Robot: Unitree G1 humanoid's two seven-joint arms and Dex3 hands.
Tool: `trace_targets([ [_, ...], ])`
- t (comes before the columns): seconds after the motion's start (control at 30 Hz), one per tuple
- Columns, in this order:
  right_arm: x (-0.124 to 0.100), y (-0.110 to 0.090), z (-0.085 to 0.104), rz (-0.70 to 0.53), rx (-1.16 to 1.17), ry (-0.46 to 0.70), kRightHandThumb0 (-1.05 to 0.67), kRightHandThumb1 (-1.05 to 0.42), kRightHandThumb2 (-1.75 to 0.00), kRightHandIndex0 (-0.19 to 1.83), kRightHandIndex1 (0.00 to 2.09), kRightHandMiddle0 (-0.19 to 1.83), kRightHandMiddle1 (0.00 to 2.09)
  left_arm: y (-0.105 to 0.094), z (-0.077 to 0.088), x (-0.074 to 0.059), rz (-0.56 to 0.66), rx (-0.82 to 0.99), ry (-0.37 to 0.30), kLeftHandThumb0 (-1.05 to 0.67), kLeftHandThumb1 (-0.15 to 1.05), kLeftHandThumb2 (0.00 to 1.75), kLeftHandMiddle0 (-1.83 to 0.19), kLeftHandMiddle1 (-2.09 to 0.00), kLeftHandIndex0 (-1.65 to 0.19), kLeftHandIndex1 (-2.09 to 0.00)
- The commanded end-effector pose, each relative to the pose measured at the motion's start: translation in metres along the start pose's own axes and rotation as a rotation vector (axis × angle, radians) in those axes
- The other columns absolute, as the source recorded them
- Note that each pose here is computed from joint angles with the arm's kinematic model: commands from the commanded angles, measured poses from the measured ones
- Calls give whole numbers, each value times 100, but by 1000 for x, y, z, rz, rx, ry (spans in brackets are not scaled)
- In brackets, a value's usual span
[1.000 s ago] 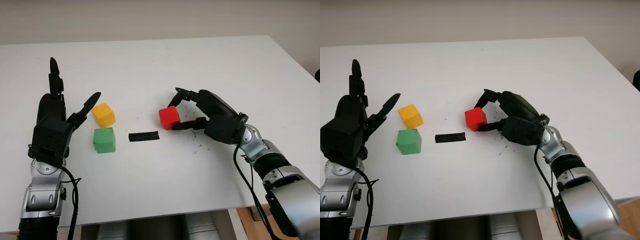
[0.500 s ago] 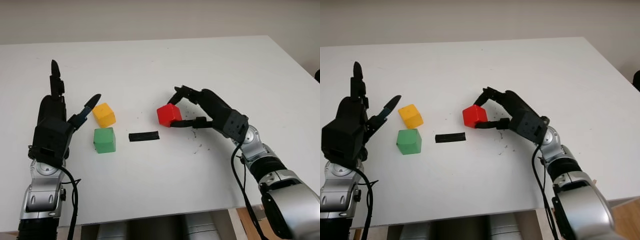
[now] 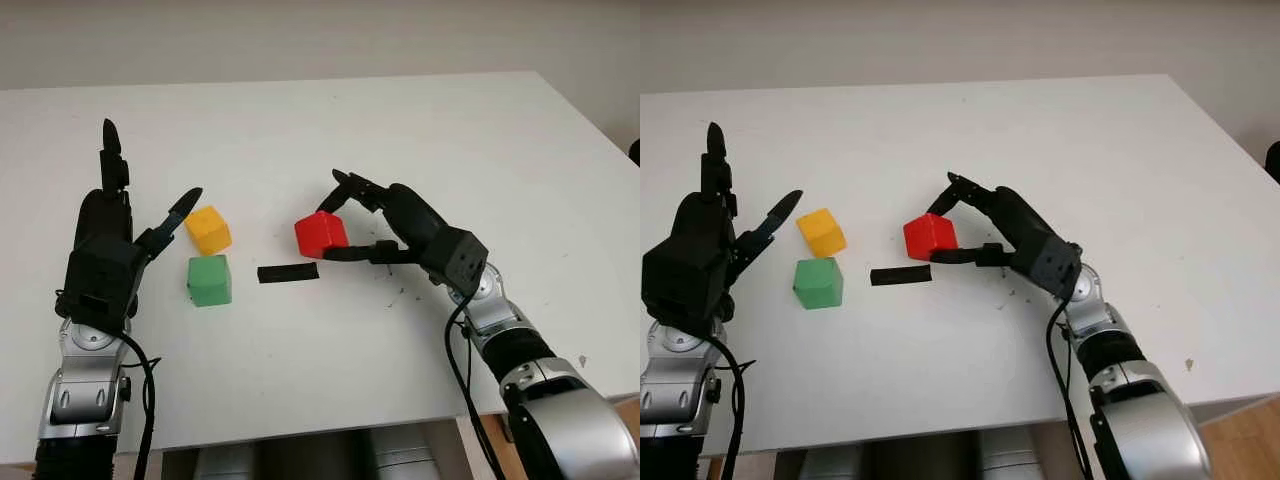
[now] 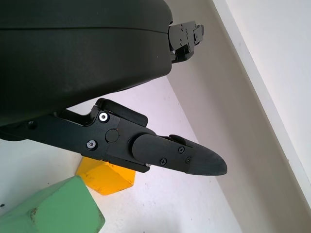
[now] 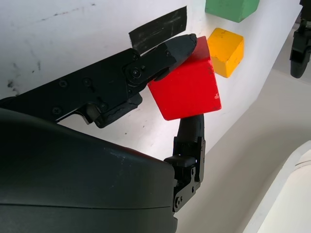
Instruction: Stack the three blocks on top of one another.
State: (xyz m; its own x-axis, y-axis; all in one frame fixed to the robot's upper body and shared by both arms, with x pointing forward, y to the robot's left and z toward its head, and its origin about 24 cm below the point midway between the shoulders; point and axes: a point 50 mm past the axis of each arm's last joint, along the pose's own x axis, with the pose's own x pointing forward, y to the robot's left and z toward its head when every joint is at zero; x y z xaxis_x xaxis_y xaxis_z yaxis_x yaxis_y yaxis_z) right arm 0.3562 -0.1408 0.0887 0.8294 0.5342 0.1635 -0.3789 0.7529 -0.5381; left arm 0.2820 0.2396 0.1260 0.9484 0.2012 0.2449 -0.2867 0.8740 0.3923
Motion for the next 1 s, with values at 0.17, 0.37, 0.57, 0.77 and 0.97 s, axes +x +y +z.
trace_targets([
  [0.17,6,14,5,15,61,-21,-44,-96,-5,9,4,35,162,4,4,-1,-1,14,-16,-70,105,15,19,0,19,-1],
  [0.37,11,24,6,28,61,-11,-47,-96,-5,9,4,36,162,4,4,-1,0,18,-13,-71,105,16,19,0,19,-1],
  [0.57,16,34,6,49,65,-2,-47,-96,-5,9,5,35,162,4,4,-1,-1,22,-17,-72,105,16,19,0,19,-2],
  [0.77,22,42,7,75,68,12,-47,-96,-5,11,6,35,161,4,4,-2,0,22,-15,-73,105,16,19,0,19,-1],
  [0.97,24,46,7,97,57,24,-47,-95,-5,11,6,36,161,4,4,-2,2,17,-15,-72,105,15,19,0,19,-2],
])
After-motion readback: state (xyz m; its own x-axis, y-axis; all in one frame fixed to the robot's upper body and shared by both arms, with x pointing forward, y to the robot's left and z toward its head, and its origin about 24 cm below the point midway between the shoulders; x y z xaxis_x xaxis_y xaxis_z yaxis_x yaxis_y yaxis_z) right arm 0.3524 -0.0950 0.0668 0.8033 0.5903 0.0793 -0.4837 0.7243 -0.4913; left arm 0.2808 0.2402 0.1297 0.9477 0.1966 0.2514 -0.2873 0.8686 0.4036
